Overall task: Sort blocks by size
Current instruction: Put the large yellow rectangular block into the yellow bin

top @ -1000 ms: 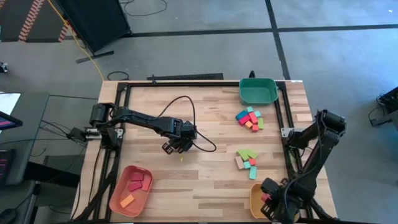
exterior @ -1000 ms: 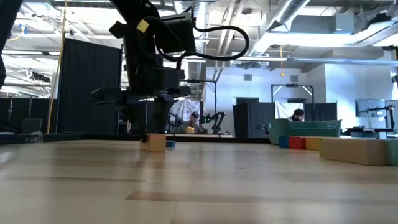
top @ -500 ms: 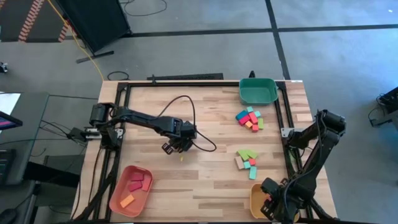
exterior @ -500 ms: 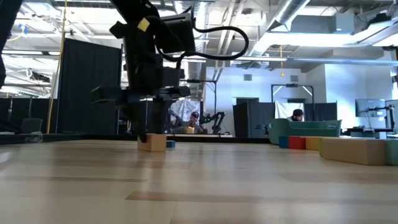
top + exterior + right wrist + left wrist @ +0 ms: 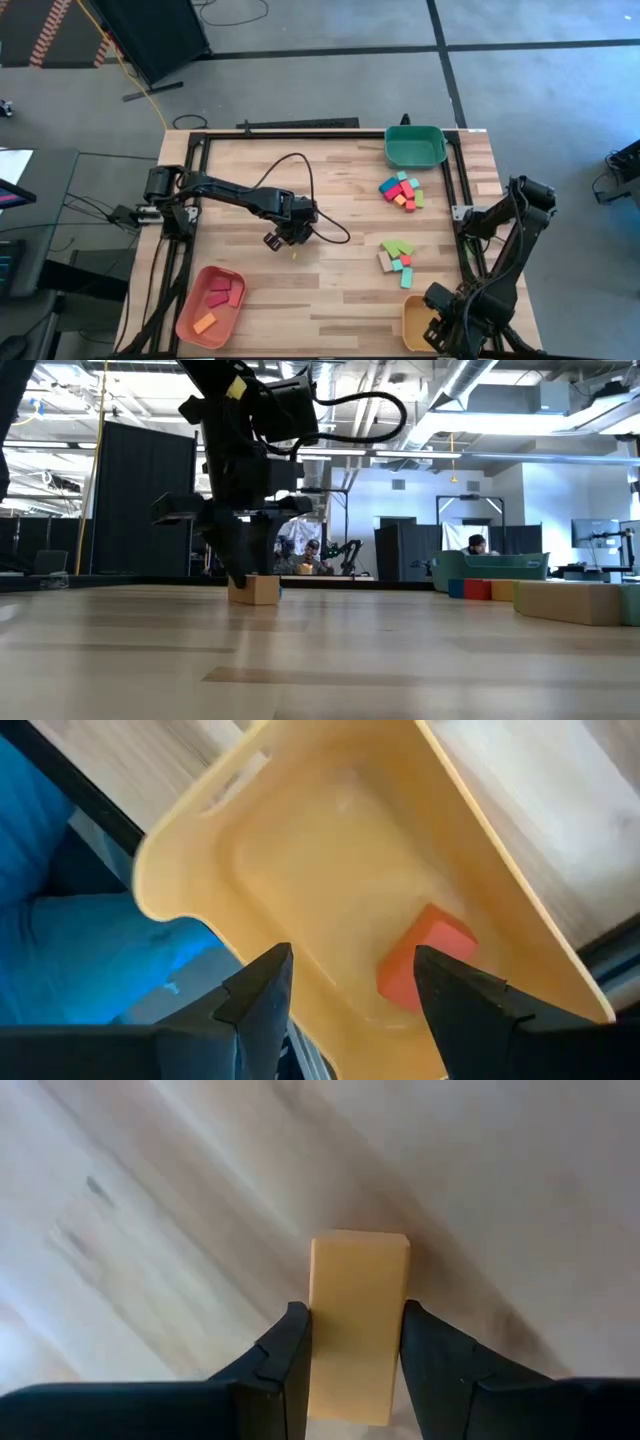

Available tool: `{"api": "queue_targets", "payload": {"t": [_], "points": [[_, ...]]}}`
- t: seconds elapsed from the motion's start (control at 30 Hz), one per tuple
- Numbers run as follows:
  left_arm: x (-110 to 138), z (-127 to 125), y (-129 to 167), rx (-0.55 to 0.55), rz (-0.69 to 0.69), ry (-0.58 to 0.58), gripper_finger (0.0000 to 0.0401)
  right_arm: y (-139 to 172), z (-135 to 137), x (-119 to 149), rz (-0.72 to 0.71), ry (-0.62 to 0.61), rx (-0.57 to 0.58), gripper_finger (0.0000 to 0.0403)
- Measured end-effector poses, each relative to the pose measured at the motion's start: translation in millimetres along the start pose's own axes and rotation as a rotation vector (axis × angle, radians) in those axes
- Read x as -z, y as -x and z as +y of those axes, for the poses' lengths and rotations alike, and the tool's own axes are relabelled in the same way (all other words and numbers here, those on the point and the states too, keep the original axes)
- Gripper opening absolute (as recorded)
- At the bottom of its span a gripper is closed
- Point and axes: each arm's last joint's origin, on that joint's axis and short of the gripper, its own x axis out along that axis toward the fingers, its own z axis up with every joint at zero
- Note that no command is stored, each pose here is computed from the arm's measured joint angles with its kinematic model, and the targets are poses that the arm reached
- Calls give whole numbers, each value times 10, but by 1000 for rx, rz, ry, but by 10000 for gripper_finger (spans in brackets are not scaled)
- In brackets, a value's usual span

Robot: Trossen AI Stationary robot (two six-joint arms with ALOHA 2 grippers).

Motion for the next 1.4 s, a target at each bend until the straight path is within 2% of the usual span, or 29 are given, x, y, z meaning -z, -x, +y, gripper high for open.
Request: {"api": "queue_targets", "payload": {"t": [0.2,0.57,0.83,1.13,1.4], "points": [[-128,-28,3,22,-125,-2,120,-6,37,-165,-60,45,-7,240],[-370,-94,40,54,-339,-9,120,-17,130,-801,-201,191,-8,240],[-455,-124,57,51,-389,28,139,0,209,-1252,-292,286,-71,240],[-525,-130,77,38,-439,54,201,12,215,-1524,-338,333,-89,240],[-440,-116,180,-84,-303,77,219,-12,285,-1641,-422,353,-118,240]]}}
